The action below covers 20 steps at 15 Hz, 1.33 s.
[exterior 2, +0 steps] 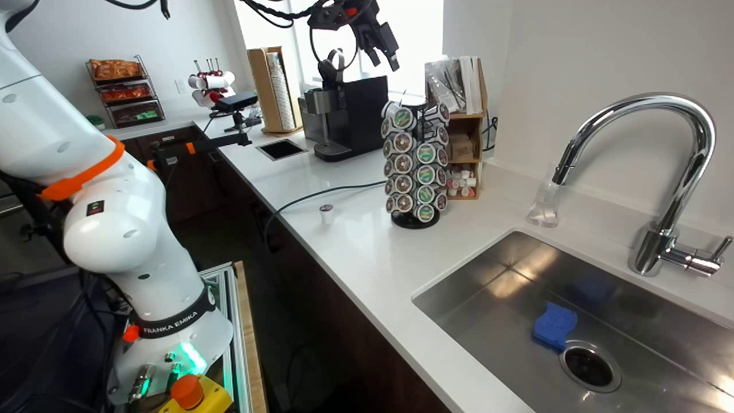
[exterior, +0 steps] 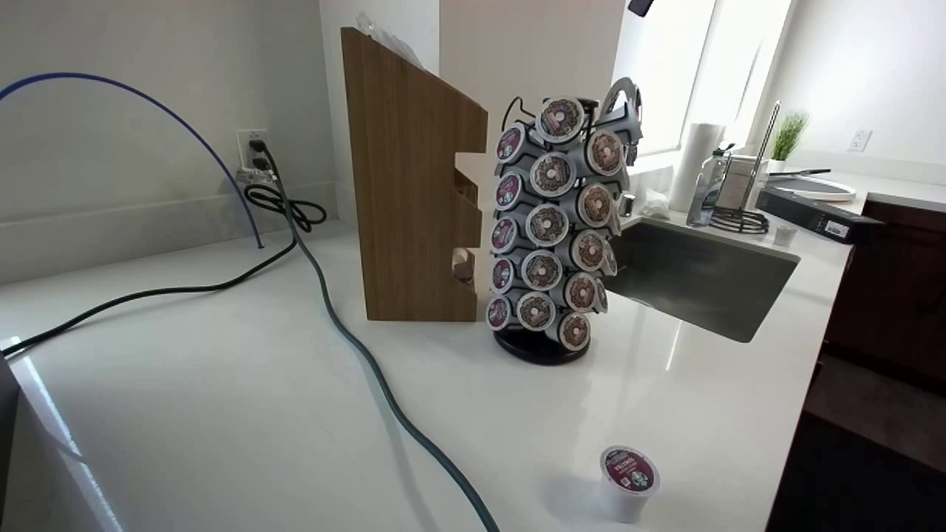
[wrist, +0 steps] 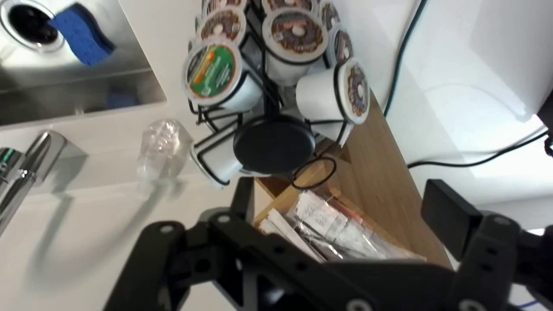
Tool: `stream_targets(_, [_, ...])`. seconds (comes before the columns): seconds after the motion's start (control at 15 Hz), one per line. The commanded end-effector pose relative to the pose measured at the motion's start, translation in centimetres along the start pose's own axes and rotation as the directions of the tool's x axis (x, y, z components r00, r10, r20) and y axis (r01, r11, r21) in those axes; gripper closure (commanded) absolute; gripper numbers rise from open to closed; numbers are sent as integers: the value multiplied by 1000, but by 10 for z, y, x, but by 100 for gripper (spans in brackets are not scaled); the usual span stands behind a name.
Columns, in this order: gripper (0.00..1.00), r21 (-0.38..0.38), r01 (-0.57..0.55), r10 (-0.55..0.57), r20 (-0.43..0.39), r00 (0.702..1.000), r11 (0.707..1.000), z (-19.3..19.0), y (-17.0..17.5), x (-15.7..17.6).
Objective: Turn the rack to the right
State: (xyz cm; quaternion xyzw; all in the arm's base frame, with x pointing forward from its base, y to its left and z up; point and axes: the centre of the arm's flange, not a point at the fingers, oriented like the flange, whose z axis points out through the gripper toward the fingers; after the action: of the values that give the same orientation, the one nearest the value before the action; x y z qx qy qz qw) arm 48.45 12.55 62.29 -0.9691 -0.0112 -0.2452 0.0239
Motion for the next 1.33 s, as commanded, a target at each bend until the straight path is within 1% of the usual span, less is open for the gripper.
stream_targets(0.0, [31, 4, 56, -55, -114, 992, 998, 30, 20, 6])
stream_targets(0.07, [38, 19, 65, -62, -130, 990, 998, 38, 22, 10])
stream_targets(0.27, [62, 29, 104, -99, -152, 983, 994, 64, 26, 15])
stream_targets(0.33, [71, 33, 112, -106, -152, 983, 993, 71, 26, 15])
stream_targets(0.47, [84, 35, 136, -129, -155, 979, 990, 81, 25, 16])
stream_targets(0.53, [93, 32, 146, -139, -154, 978, 989, 85, 25, 17])
stream_targets(0.6, [99, 35, 148, -142, -142, 980, 988, 88, 25, 16])
stream_targets(0.87, [100, 26, 153, -149, -100, 984, 988, 93, 24, 12])
stream_targets(1.27, [100, 33, 141, -139, -42, 989, 990, 91, 25, 8])
